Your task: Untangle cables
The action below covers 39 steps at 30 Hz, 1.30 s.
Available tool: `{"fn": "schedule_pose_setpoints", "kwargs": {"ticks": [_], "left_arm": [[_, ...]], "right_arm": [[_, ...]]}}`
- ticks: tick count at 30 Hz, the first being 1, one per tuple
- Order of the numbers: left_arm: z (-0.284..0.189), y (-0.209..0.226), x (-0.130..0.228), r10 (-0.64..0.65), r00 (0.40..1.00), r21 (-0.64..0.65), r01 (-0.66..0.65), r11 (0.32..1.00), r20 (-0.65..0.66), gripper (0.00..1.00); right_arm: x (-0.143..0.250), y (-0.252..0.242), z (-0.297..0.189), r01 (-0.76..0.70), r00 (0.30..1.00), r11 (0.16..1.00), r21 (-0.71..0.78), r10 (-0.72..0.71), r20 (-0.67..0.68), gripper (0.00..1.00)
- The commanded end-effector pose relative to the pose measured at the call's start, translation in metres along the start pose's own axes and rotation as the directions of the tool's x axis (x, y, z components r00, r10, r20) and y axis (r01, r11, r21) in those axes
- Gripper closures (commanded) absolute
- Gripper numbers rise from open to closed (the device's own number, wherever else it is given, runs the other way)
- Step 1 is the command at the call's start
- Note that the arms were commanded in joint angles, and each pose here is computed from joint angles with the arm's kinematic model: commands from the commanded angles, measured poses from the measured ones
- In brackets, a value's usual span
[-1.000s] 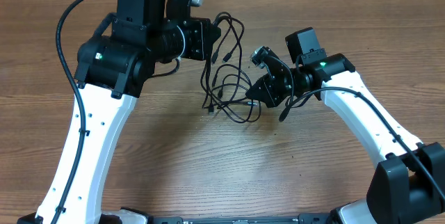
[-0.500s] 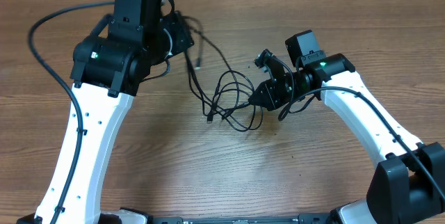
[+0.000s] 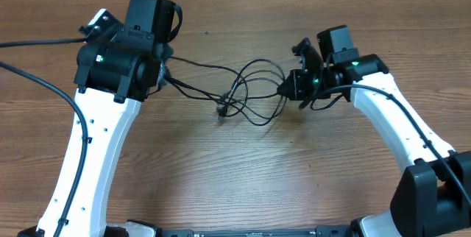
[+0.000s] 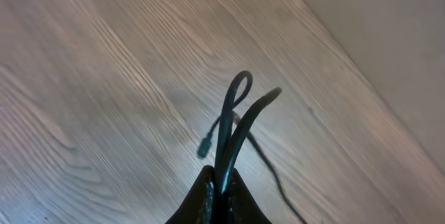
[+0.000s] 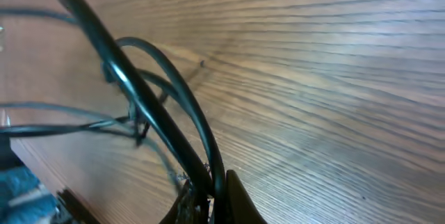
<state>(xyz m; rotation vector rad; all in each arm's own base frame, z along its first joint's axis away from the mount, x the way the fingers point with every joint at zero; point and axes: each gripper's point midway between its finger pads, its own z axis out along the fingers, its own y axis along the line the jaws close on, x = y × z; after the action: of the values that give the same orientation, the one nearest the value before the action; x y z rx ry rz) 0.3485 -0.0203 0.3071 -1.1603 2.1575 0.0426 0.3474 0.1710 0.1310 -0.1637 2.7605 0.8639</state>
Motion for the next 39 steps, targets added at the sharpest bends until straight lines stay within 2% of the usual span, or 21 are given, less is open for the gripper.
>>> {"fn": "schedule_pose_setpoints", "kwargs": {"ticks": [1, 7, 24, 32, 33, 34, 35, 36, 38, 39], "left_arm": [[-0.005, 0.014, -0.030, -0.073, 0.984, -0.058, 0.084, 0.995, 0.163, 0.96], [-0.006, 0.019, -0.036, -0.078, 0.976, -0.079, 0.096, 0.992, 0.203, 0.96], [-0.002, 0.038, -0.044, -0.107, 0.972, -0.136, 0.138, 0.981, 0.211, 0.96], [-0.001, 0.036, -0.041, -0.111, 0.974, -0.130, 0.138, 0.982, 0.197, 0.96], [-0.001, 0.036, -0.041, -0.112, 0.975, -0.128, 0.138, 0.982, 0.193, 0.96], [-0.001, 0.034, -0.038, -0.116, 0.977, -0.120, 0.139, 0.983, 0.177, 0.96], [0.000, 0.033, -0.037, -0.119, 0.978, -0.115, 0.139, 0.984, 0.169, 0.96], [0.000, 0.031, -0.035, -0.121, 0.980, -0.109, 0.139, 0.984, 0.157, 0.96], [0.001, 0.028, -0.031, -0.128, 0.983, -0.094, 0.141, 0.986, 0.129, 0.96], [0.002, 0.025, -0.029, -0.129, 0.985, -0.083, 0.139, 0.987, 0.112, 0.96]], "right_arm": [[-0.007, -0.022, -0.007, -0.111, 0.993, 0.993, 0.034, 0.110, 0.028, 0.96], [-0.013, -0.037, -0.018, -0.163, 0.985, 0.986, 0.020, 0.162, 0.053, 0.96], [-0.018, -0.071, -0.038, -0.340, 0.937, 0.940, 0.025, 0.336, 0.100, 0.96], [-0.016, -0.074, -0.039, -0.349, 0.934, 0.937, 0.035, 0.344, 0.098, 0.94], [-0.016, -0.074, -0.039, -0.349, 0.934, 0.937, 0.035, 0.344, 0.099, 0.85], [-0.016, -0.074, -0.039, -0.349, 0.934, 0.937, 0.035, 0.344, 0.097, 0.65], [-0.015, -0.074, -0.039, -0.350, 0.934, 0.936, 0.036, 0.346, 0.095, 0.50], [-0.015, -0.074, -0.039, -0.352, 0.933, 0.935, 0.037, 0.348, 0.092, 0.31], [-0.013, -0.074, -0.038, -0.355, 0.932, 0.934, 0.039, 0.351, 0.087, 0.12], [-0.012, -0.074, -0.038, -0.354, 0.933, 0.934, 0.040, 0.350, 0.084, 0.08]]}}
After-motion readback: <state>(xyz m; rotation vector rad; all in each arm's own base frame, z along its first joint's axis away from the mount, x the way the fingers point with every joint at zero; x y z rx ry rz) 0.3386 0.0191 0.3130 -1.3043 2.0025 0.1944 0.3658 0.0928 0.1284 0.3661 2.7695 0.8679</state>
